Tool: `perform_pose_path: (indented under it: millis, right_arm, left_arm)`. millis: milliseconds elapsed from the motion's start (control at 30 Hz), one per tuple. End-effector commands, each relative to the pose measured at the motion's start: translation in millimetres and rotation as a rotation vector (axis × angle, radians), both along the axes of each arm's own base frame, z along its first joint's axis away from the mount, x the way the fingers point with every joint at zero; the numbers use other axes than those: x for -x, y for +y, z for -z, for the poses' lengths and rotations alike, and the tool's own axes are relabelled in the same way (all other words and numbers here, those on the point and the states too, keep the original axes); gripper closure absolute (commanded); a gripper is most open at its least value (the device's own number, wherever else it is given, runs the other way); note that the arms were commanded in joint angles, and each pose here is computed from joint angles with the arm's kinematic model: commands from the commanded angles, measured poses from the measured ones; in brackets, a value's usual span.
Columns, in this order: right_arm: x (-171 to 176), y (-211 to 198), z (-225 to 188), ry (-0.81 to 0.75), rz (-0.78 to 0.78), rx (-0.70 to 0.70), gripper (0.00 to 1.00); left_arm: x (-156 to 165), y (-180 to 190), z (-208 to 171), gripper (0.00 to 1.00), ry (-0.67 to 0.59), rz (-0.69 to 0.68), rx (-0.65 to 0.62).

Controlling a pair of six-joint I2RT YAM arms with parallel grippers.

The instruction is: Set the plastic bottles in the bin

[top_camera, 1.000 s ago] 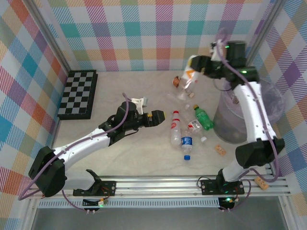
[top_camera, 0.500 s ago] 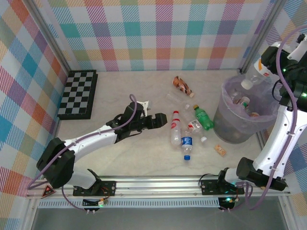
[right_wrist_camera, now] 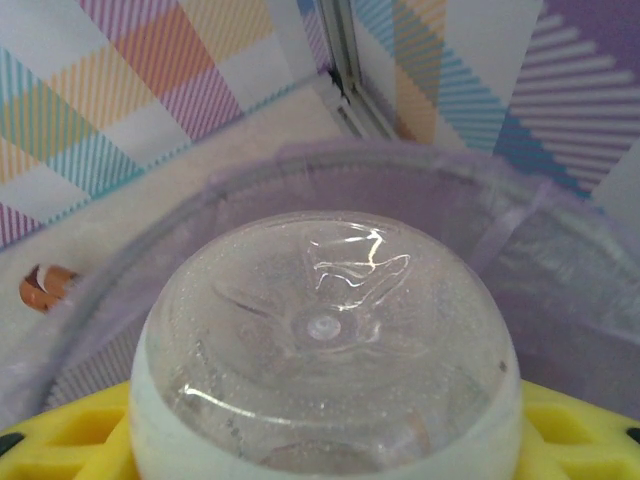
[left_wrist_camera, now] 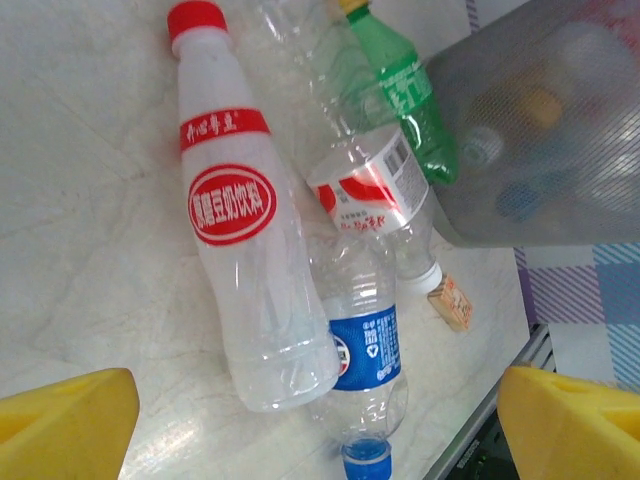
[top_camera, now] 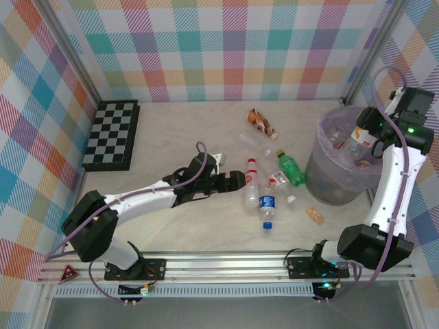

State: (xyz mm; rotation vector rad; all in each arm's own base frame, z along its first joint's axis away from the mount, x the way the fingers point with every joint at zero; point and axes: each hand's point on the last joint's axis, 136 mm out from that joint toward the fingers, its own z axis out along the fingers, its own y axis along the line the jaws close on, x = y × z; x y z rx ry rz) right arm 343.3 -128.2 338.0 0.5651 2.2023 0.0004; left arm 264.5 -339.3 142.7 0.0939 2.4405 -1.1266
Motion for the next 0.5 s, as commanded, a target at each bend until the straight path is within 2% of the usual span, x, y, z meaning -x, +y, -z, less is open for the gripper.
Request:
perform_pose_path:
  millis: [0, 400, 467]
  right_arm:
    - [-3, 3, 4, -0.025, -0.008, -0.026, 0.64]
    - [-1, 13, 85, 0.152, 0.014, -0.199, 0.59]
    - [0, 13, 92, 0.171, 0.021, -0.215, 0.53]
  left_arm:
    - [5, -5, 11, 0.10, 0.021, -0.005, -0.003]
    - [12, -11, 36, 0.17, 0.025, 0.020, -0.121]
    - [12, -14, 38, 0.17, 0.024, 0.026, -0.132]
